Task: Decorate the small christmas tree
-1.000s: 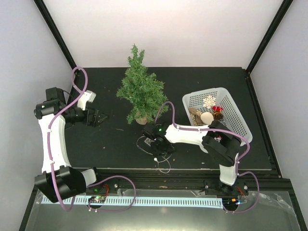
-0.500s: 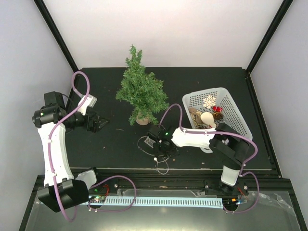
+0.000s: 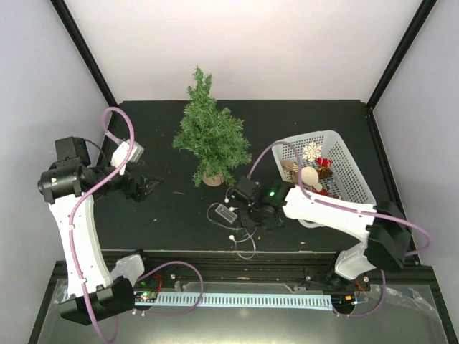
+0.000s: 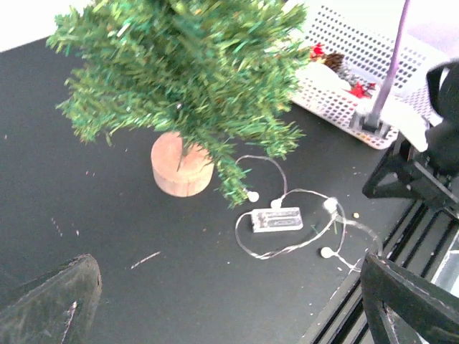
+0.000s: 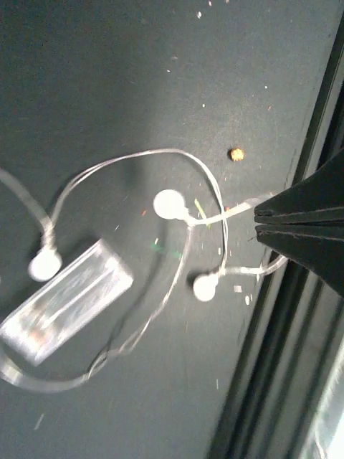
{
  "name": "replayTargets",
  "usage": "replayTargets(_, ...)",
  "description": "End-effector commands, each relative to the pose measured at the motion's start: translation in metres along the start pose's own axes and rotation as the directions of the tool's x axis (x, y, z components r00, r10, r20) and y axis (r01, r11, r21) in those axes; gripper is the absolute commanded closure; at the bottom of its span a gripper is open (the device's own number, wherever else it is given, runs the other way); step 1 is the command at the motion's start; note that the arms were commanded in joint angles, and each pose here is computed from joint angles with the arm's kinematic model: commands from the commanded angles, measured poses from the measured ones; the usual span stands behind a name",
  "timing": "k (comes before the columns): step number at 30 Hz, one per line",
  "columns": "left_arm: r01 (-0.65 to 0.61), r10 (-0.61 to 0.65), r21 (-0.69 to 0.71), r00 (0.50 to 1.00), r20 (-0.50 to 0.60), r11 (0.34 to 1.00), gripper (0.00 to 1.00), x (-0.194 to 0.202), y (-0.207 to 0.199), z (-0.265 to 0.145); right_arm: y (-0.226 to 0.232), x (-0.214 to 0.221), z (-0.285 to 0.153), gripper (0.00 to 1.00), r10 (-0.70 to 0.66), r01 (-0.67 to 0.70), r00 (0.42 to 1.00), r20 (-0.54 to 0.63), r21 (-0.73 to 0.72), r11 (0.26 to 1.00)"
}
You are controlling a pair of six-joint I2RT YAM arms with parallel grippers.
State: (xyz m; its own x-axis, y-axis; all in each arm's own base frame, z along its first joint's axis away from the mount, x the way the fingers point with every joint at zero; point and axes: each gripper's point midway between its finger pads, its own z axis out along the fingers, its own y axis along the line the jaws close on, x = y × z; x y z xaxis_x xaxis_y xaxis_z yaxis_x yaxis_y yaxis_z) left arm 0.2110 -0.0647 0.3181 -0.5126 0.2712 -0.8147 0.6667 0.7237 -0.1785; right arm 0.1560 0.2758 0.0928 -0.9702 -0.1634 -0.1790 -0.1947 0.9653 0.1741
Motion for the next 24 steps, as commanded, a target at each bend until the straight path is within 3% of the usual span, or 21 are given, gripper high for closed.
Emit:
replayTargets(1, -0.119, 0.114, 0.058, 0.99, 0.085, 0.991, 0.01, -0.02, -0.035, -0.018, -0.002, -0.015, -0.062, 0.99, -0.059, 0.059, 0.993, 0.1, 0.0, 0.998)
replayTargets(6, -0.205, 0.195, 0.042, 0.967, 0.164, 0.978, 0.01, -0.045, -0.06, -0.038, 0.011, -0.032, -0.133, 0.99, -0.136, 0.153, 0.969, 0.208, -0.071, 0.986)
replayTargets(8, -0.225, 0.212, 0.05, 0.958, 0.191, 0.973, 0.01, -0.052, -0.072, -0.044, 0.014, -0.03, -0.143, 0.99, -0.188, 0.209, 0.96, 0.207, -0.087, 0.974)
replayTargets(11, -0.264, 0.245, 0.072, 0.947, 0.208, 0.962, 0.01, -0.054, -0.089, -0.049, 0.013, -0.008, -0.119, 0.98, -0.25, 0.258, 0.964, 0.087, -0.094, 0.962)
replayTargets(14, -0.293, 0.277, 0.062, 0.942, 0.188, 0.954, 0.01, -0.048, -0.096, -0.049, 0.0, 0.014, -0.08, 0.87, -0.252, 0.251, 0.968, -0.005, -0.072, 0.965)
replayTargets(17, -0.283, 0.279, 0.013, 0.95, 0.143, 0.959, 0.01, -0.045, -0.087, -0.048, -0.008, 0.023, -0.058, 0.56, -0.245, 0.244, 0.969, -0.006, -0.078, 0.967)
replayTargets(18, -0.273, 0.271, -0.001, 0.954, 0.132, 0.962, 0.01, -0.045, -0.083, -0.047, -0.011, 0.026, -0.051, 0.52, -0.245, 0.244, 0.969, -0.011, -0.074, 0.967)
replayTargets(24, -0.167, 0.167, -0.015, 0.975, 0.147, 0.986, 0.01, -0.061, -0.069, -0.046, -0.016, 0.024, -0.021, 0.48, -0.278, 0.278, 0.96, -0.045, -0.008, 0.961)
